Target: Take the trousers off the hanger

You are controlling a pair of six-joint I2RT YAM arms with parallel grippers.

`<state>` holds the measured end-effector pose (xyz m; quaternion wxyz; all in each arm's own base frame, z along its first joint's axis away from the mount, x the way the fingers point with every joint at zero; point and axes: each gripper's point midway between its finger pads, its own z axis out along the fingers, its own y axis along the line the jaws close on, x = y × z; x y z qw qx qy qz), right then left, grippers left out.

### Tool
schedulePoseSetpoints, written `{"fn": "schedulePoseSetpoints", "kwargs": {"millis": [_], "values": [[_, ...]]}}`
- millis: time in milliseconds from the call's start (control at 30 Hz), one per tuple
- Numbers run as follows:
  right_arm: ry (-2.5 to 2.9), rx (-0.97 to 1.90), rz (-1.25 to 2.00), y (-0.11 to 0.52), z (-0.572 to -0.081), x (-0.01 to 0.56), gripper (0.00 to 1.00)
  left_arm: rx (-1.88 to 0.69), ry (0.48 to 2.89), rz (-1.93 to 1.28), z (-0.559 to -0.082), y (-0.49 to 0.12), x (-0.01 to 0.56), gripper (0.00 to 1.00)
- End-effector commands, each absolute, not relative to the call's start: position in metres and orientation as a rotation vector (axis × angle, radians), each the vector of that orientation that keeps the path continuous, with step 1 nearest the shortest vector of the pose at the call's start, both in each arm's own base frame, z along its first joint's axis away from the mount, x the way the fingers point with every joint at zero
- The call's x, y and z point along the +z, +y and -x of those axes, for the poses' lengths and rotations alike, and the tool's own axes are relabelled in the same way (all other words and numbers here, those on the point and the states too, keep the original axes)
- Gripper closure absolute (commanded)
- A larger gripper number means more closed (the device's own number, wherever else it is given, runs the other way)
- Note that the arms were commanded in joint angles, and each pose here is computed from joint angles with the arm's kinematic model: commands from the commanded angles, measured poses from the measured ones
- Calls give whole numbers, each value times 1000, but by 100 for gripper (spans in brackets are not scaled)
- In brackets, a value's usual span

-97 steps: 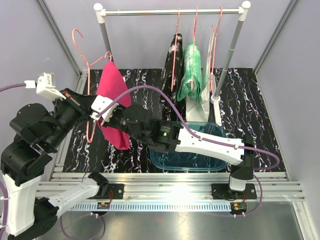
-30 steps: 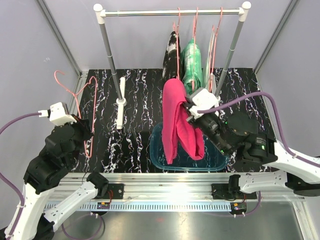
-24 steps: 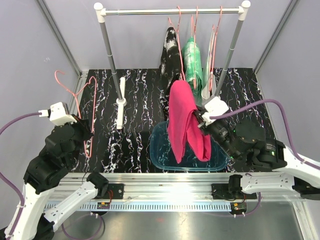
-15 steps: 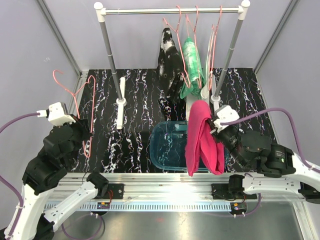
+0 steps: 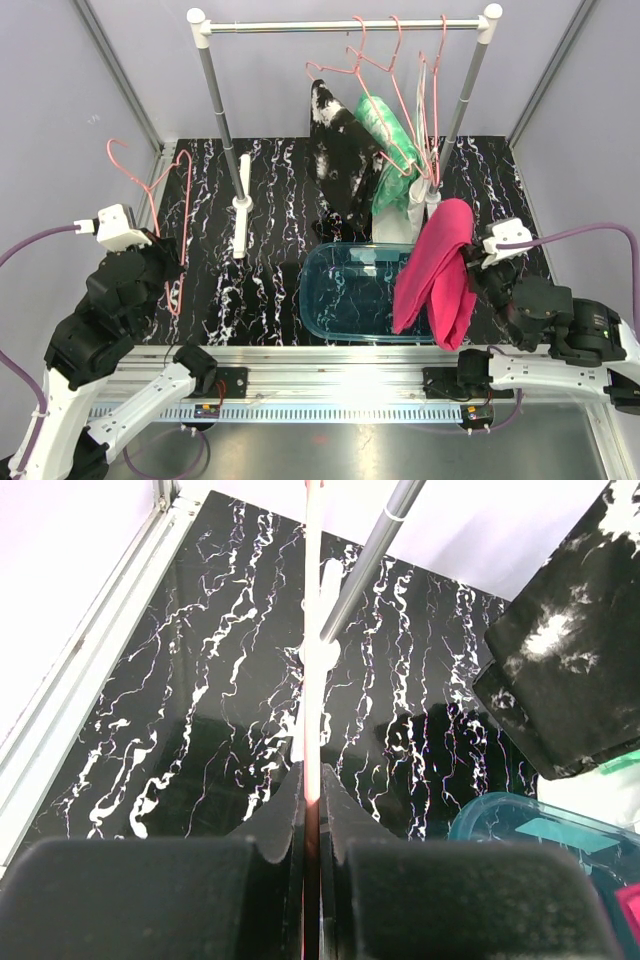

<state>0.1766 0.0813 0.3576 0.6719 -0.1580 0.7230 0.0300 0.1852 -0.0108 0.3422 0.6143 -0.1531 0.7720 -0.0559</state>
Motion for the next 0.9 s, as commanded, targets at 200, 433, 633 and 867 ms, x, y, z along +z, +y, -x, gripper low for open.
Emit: {"fn": "schedulePoseSetpoints", "kwargs": {"millis": [200, 433, 633, 867], "values": [[1633, 65, 268, 69, -177, 354, 100, -216, 1704, 351, -194, -23, 364, 100], [1621, -66, 439, 107, -187, 329, 100, -235, 1697, 342, -196, -27, 365, 100], [1609, -39, 552, 142, -188, 308, 100, -218, 1692, 334, -195, -24, 365, 100], [1561, -36, 638, 172, -192, 292, 100, -204, 1685, 323, -192, -20, 366, 100]]}}
